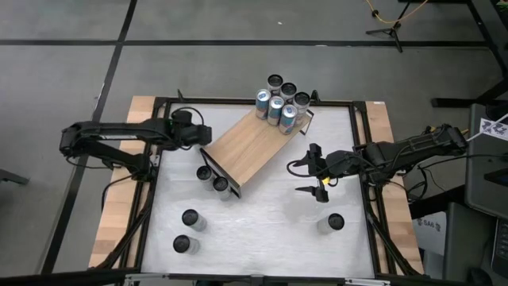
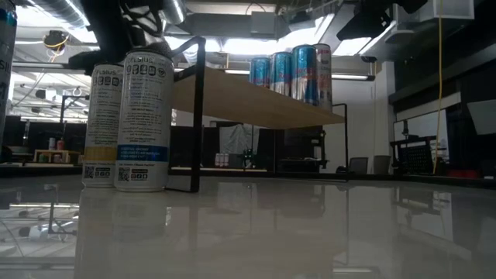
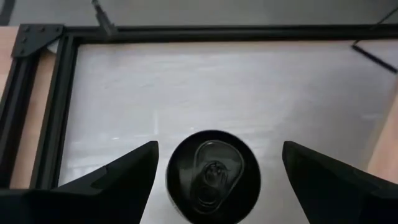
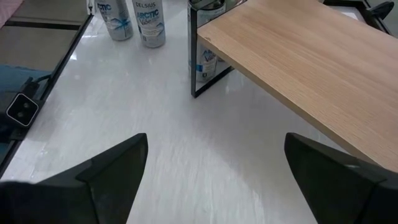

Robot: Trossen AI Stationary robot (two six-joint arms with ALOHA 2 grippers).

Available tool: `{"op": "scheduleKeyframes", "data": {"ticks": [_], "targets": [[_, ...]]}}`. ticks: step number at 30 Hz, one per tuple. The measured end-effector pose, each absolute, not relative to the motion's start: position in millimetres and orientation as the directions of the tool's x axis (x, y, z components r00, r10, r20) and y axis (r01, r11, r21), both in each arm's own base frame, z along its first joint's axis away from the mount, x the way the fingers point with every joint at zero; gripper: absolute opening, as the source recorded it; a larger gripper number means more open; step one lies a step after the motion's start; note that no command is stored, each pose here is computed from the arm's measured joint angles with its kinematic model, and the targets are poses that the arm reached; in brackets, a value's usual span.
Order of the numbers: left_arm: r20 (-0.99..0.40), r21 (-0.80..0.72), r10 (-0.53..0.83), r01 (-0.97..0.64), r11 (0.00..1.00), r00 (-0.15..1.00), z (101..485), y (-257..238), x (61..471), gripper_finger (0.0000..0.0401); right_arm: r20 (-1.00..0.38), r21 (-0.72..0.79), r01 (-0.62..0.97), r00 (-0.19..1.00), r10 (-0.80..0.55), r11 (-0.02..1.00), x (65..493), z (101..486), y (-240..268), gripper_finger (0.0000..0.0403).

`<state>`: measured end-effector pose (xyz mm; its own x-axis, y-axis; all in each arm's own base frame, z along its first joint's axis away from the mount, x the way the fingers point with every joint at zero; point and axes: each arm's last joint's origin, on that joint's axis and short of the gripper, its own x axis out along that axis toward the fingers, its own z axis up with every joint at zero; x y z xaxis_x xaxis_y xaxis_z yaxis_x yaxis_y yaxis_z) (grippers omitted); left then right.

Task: Place canned beverage on shelf
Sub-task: Put the white-yellow soda can on the shelf

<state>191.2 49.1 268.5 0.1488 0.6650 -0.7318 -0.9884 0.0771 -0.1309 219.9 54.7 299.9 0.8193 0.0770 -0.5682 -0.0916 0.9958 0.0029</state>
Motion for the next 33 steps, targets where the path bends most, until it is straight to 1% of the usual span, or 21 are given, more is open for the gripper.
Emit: {"op": "scheduleKeyframes", "data": {"ticks": [7, 17, 23, 27, 33], "targets": [[-0.756, -0.056, 0.651, -0.998, 0.033, 0.064, 254, 50, 199, 0.0335, -0.568, 0.003, -0.092, 0.819, 0.077, 0.996, 220, 300, 55, 0.0374], [-0.77, 0.016, 0.638, -1.0, 0.026, 0.004, 238, 52, 211, 0.0335, -0.569, 0.003, -0.092, 0.819, 0.077, 0.996, 220, 300, 55, 0.0374], [-0.785, 0.03, 0.619, -0.999, 0.03, -0.005, 234, 52, 214, 0.0333, -0.569, 0.003, -0.092, 0.819, 0.077, 0.996, 220, 300, 55, 0.0374], [-0.784, 0.031, 0.62, -0.999, 0.029, -0.006, 234, 52, 214, 0.0317, -0.569, 0.003, -0.092, 0.819, 0.077, 0.996, 220, 300, 55, 0.0374], [-0.781, 0.034, 0.624, -0.999, 0.028, -0.009, 234, 52, 214, 0.0272, -0.569, 0.003, -0.092, 0.819, 0.078, 0.996, 220, 300, 55, 0.0374]]}}
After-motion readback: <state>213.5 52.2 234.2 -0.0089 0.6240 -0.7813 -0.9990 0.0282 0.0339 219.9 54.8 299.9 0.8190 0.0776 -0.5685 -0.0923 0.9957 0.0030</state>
